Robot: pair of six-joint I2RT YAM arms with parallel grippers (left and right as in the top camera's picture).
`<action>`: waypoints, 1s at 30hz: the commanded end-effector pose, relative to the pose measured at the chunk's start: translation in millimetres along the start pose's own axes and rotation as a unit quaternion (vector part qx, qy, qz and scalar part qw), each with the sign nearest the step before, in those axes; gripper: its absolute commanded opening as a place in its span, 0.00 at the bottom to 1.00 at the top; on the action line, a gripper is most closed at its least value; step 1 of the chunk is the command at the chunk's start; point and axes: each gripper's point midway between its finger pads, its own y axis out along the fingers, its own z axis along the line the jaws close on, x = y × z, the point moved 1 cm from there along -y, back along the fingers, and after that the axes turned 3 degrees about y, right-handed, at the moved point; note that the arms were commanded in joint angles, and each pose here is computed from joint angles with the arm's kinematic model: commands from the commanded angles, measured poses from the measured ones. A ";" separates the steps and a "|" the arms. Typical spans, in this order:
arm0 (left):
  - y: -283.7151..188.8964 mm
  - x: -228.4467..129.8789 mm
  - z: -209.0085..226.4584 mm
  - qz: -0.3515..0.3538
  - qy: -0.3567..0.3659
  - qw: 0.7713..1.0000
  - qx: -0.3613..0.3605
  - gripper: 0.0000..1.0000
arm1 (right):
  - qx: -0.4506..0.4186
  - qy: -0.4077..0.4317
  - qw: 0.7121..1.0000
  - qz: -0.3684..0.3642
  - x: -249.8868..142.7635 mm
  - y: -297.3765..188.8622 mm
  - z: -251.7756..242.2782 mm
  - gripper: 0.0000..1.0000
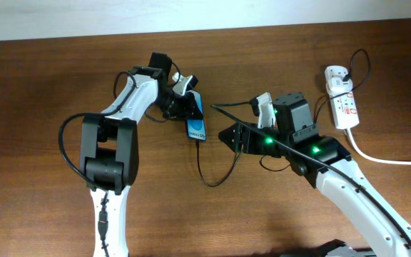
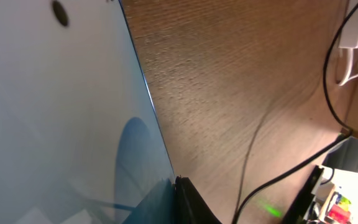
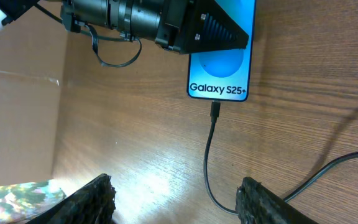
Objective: Plug charger to phone and switch on socket
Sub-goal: 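Lower the phone onto the table with the left gripper and release it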
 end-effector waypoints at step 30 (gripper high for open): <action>-2.9 -17.1 34.2 0.035 -0.017 0.994 0.102 0.50 | -0.003 -0.009 1.000 -0.010 7.3 -1.9 2.0 0.66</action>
